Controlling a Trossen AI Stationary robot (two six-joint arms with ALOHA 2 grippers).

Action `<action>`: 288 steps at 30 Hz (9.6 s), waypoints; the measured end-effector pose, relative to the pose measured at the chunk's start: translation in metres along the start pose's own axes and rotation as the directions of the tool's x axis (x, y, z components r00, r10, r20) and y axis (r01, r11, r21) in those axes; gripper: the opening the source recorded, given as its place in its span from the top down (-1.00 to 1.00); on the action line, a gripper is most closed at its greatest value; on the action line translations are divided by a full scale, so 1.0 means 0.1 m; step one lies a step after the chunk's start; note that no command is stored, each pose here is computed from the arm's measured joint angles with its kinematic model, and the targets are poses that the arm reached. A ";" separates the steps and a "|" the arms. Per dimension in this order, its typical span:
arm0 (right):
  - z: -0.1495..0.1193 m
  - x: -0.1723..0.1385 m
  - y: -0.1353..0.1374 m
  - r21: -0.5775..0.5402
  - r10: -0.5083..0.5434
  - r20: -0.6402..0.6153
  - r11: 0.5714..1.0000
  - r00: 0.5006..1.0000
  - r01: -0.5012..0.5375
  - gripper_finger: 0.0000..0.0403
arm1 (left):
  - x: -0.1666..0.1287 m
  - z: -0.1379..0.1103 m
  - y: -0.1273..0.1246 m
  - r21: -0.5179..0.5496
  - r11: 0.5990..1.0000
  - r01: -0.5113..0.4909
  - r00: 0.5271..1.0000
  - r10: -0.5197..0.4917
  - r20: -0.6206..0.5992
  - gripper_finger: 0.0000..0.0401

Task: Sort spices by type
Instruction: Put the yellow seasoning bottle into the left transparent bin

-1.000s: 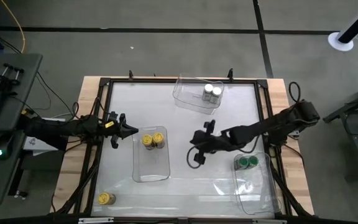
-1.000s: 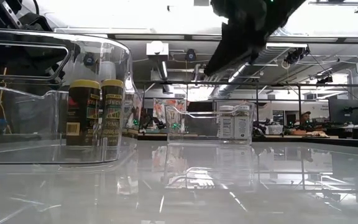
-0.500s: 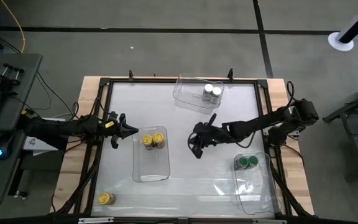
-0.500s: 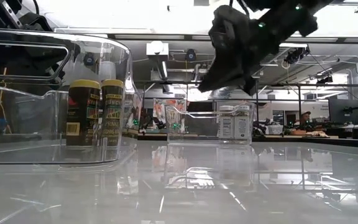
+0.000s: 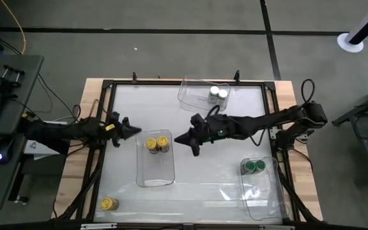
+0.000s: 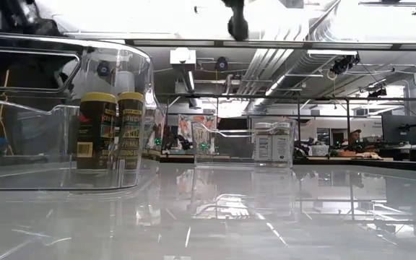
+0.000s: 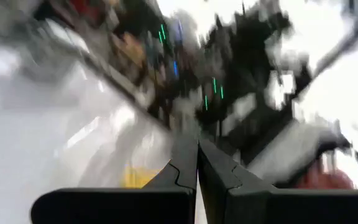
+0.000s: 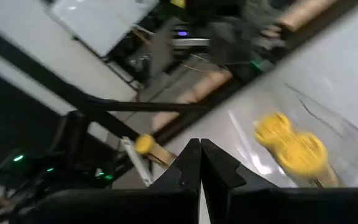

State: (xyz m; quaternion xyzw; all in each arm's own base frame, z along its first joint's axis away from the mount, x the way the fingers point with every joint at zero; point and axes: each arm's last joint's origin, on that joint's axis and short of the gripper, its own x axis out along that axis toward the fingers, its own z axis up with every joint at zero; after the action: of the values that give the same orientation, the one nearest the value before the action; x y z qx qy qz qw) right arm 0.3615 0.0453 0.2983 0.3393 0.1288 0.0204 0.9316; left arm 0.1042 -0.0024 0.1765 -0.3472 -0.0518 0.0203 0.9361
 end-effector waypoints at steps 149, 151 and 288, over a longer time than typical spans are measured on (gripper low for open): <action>0.56 -0.20 0.21 -0.453 -0.190 -0.168 0.886 0.967 0.096 1.00 | 0.49 0.58 -1.88 0.663 0.704 -0.254 0.201 0.709 -0.676 0.09; 0.56 -0.20 0.21 -0.453 -0.191 -0.168 0.886 0.967 0.096 1.00 | 0.59 0.75 -2.00 0.661 0.736 -0.148 0.322 0.668 -0.671 0.09; 0.62 -0.22 0.11 -0.463 -0.221 -0.170 0.878 0.960 0.120 1.00 | 1.16 -0.98 -1.04 0.734 0.653 -0.186 0.051 0.753 -0.657 -0.08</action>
State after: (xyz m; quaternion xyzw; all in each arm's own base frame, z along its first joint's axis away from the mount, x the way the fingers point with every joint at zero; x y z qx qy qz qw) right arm 0.3569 0.0118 0.3556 0.0986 0.2515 0.0039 0.9628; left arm 0.2302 -0.1366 0.1799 -0.0459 0.6477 0.1393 0.7476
